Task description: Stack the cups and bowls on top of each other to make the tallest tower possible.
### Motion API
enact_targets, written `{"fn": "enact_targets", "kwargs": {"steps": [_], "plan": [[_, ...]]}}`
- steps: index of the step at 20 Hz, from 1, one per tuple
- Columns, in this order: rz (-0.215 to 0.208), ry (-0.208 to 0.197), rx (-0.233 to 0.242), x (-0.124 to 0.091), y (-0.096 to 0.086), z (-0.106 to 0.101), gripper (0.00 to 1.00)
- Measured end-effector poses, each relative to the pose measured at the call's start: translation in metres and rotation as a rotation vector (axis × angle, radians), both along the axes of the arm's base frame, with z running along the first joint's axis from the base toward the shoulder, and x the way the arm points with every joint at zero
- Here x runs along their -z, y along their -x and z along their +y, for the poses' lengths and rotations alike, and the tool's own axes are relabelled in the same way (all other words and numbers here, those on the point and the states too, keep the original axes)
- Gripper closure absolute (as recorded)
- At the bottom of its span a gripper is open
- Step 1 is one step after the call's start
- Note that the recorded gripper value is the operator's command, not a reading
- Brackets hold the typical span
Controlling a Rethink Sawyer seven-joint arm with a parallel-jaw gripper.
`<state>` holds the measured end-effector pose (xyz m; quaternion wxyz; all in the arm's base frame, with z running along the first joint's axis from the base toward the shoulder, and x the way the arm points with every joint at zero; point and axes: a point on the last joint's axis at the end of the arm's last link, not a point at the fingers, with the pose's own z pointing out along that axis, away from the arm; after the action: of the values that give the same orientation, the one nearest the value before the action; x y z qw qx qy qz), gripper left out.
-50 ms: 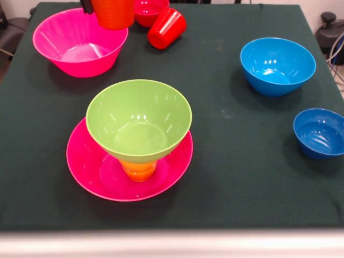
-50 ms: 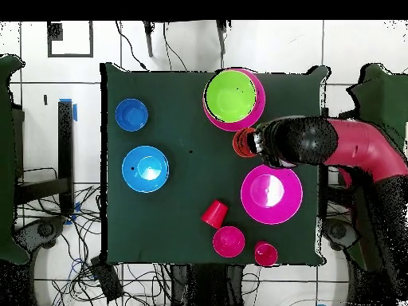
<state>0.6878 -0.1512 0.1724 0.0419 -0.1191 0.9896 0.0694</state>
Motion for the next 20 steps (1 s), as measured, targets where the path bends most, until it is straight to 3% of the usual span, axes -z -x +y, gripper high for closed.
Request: {"fn": "enact_targets", "kwargs": {"steps": [9, 20], "plan": [[-0.056, -0.016, -0.016, 0.002, -0.047, 0.03, 1.0], [-0.083, -0.041, 0.001, 0.013, -0.075, 0.036, 1.0]]}}
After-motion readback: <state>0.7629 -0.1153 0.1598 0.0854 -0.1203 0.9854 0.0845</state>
